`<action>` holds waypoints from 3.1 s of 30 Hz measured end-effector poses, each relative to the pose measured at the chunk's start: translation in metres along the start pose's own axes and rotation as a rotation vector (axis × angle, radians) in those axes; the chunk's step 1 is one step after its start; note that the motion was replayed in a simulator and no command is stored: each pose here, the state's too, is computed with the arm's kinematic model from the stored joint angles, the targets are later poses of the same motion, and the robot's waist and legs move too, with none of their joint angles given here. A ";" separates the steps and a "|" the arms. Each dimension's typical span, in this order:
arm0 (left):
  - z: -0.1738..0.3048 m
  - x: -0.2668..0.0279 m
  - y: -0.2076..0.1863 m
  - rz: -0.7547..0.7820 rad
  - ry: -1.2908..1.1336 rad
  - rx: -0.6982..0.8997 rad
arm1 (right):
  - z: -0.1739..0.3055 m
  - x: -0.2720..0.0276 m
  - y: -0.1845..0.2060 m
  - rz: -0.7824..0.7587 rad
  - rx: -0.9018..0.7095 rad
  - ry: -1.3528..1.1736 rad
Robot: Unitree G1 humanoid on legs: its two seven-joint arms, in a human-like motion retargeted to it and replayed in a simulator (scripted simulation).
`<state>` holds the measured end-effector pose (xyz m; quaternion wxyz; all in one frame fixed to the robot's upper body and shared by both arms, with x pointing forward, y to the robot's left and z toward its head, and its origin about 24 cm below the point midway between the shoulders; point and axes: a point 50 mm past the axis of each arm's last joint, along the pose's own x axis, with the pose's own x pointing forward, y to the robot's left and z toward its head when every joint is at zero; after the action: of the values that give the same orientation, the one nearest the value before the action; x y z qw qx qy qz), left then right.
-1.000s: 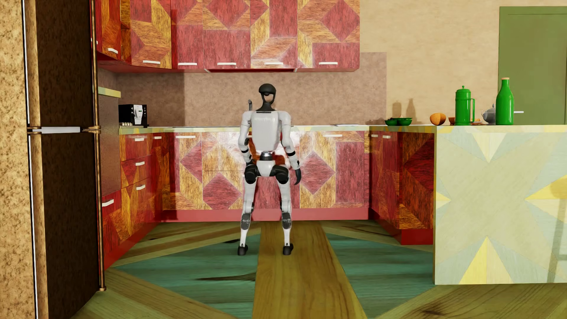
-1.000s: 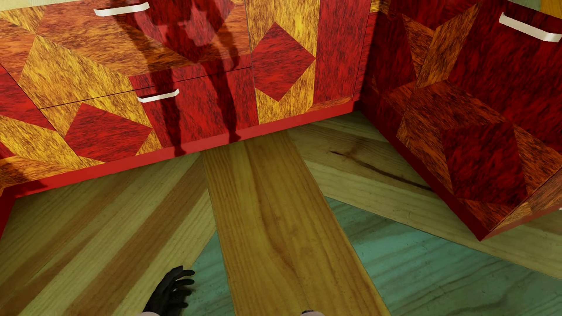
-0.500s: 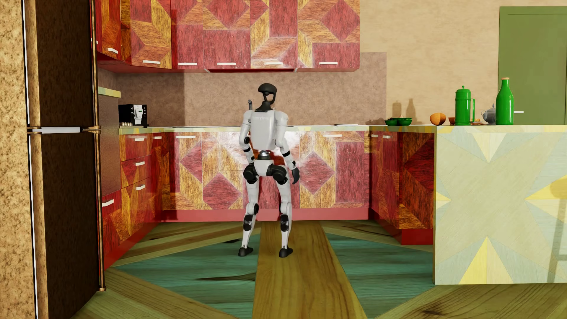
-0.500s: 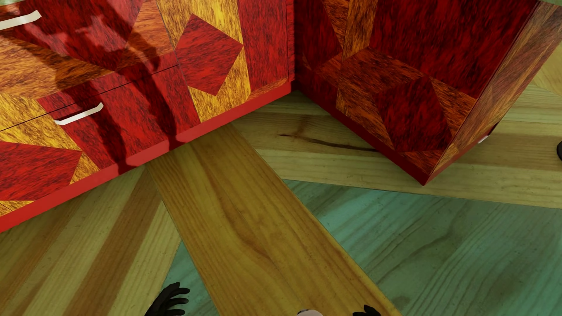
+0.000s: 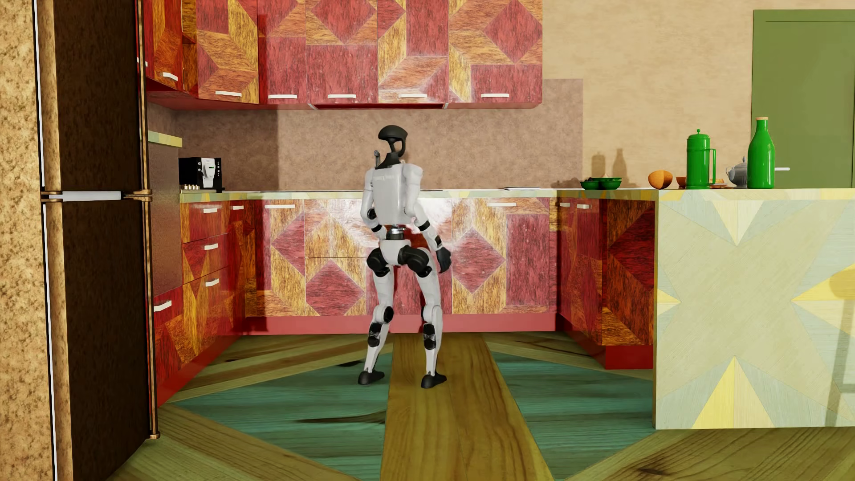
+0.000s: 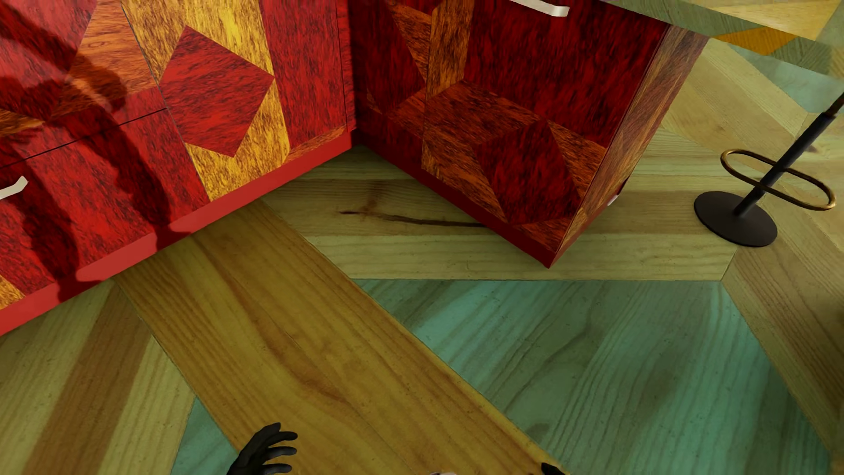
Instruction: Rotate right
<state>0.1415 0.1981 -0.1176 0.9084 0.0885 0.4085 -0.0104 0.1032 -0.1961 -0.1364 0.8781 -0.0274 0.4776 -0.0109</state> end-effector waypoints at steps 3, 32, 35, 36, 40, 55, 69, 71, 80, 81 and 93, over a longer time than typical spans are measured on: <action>0.001 -0.003 0.012 0.011 -0.025 0.022 | -0.005 0.000 0.010 0.009 0.034 0.032; 0.022 0.007 -0.007 0.008 -0.086 0.012 | 0.003 -0.002 -0.007 -0.081 0.089 -0.103; -0.015 -0.007 0.014 0.038 0.030 0.032 | 0.009 -0.001 0.005 -0.088 0.081 -0.114; -0.011 -0.005 0.009 0.025 0.032 0.022 | 0.003 -0.002 0.000 -0.100 0.032 -0.080; 0.006 0.001 0.012 0.040 -0.033 0.001 | -0.018 -0.005 0.004 -0.063 0.065 0.071; 0.010 0.000 0.002 0.058 -0.063 -0.046 | -0.002 -0.003 0.004 -0.011 0.060 -0.072; 0.014 0.006 0.011 0.025 -0.024 0.026 | -0.010 -0.004 -0.004 -0.049 0.013 0.032; 0.026 0.005 -0.001 0.019 -0.105 -0.018 | 0.002 0.001 -0.019 -0.056 -0.018 0.029; 0.020 0.005 -0.005 0.012 -0.080 -0.013 | 0.017 0.004 -0.002 -0.012 -0.045 -0.097; 0.021 0.008 -0.006 -0.003 -0.069 -0.001 | -0.002 -0.002 -0.007 -0.019 -0.046 -0.051; 0.015 0.002 0.019 0.071 -0.097 -0.030 | 0.012 0.003 -0.002 -0.004 -0.024 -0.021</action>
<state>0.1557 0.2148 -0.1062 0.9282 0.0885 0.3605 0.0236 0.1147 -0.1982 -0.1320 0.8826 -0.0391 0.4685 -0.0065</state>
